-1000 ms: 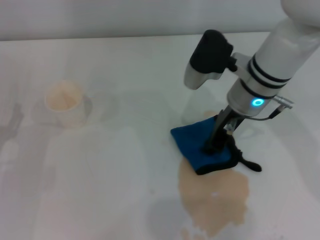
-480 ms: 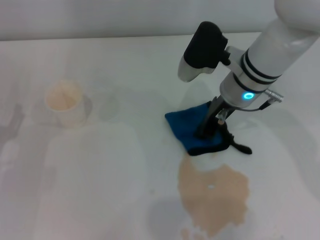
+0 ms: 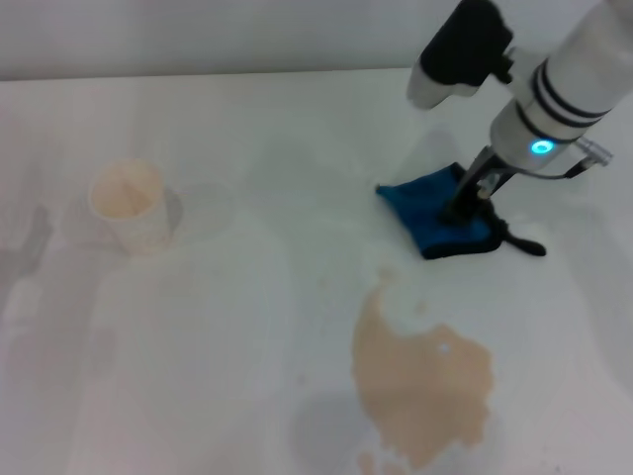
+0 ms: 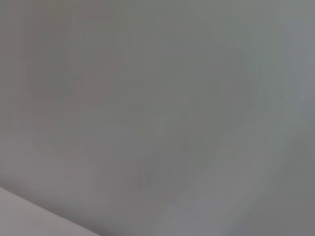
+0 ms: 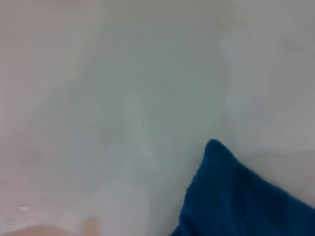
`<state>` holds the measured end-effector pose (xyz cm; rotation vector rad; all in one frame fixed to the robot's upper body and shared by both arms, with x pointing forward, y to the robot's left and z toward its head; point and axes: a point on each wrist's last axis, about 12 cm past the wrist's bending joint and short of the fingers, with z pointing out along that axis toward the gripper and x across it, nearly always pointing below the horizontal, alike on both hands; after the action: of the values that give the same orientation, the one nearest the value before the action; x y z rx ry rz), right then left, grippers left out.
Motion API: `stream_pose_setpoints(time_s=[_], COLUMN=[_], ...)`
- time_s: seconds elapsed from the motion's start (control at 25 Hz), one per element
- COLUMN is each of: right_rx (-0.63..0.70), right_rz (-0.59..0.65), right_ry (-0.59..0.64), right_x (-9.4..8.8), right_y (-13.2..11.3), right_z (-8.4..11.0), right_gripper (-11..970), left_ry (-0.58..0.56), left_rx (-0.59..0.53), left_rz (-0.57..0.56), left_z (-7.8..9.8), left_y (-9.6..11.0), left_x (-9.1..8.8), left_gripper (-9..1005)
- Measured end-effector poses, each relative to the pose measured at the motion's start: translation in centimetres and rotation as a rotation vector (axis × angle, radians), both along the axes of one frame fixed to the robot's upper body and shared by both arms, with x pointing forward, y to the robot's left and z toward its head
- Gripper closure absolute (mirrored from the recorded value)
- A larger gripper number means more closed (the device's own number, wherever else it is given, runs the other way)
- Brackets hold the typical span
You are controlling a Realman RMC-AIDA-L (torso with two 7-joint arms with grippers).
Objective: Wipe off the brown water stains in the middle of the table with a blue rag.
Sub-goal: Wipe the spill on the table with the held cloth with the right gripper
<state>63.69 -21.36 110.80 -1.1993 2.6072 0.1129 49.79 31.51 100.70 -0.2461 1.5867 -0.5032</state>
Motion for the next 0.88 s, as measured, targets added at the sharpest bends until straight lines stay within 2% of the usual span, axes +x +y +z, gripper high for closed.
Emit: stream_pose_setpoints(time_s=[0.12, 0.28, 0.44, 0.6, 0.72, 0.88], right_rx=[-0.008, 0.0, 0.002, 0.076, 0.108, 0.054], right_rz=[-0.042, -0.037, 0.076, 0.171, 0.22, 0.324], right_ry=[-0.014, 0.0, 0.077, 0.148, 0.191, 0.291], right_x=[0.4, 0.2, -1.4, -3.1, -4.1, -6.1], right_y=[-1.2, -0.9, 1.9, 4.6, 5.5, 6.5], right_z=[0.3, 0.4, -0.6, -0.7, -0.4, -1.0], right_gripper=[873, 872, 872, 872, 873, 875], left_ry=[0.0, -0.003, -0.006, -0.006, -0.01, -0.009], left_rx=[0.002, 0.003, 0.002, 0.002, 0.003, 0.005], left_rz=[-0.006, -0.011, -0.012, -0.011, -0.01, -0.01], left_z=[0.0, 0.1, 0.1, 0.1, 0.1, 0.1], left_y=[-0.1, -0.2, -0.1, -0.1, -0.1, -0.1], left_x=[0.0, 0.1, 0.0, 0.0, 0.0, 0.1], left_gripper=[130, 130, 130, 130, 130, 130])
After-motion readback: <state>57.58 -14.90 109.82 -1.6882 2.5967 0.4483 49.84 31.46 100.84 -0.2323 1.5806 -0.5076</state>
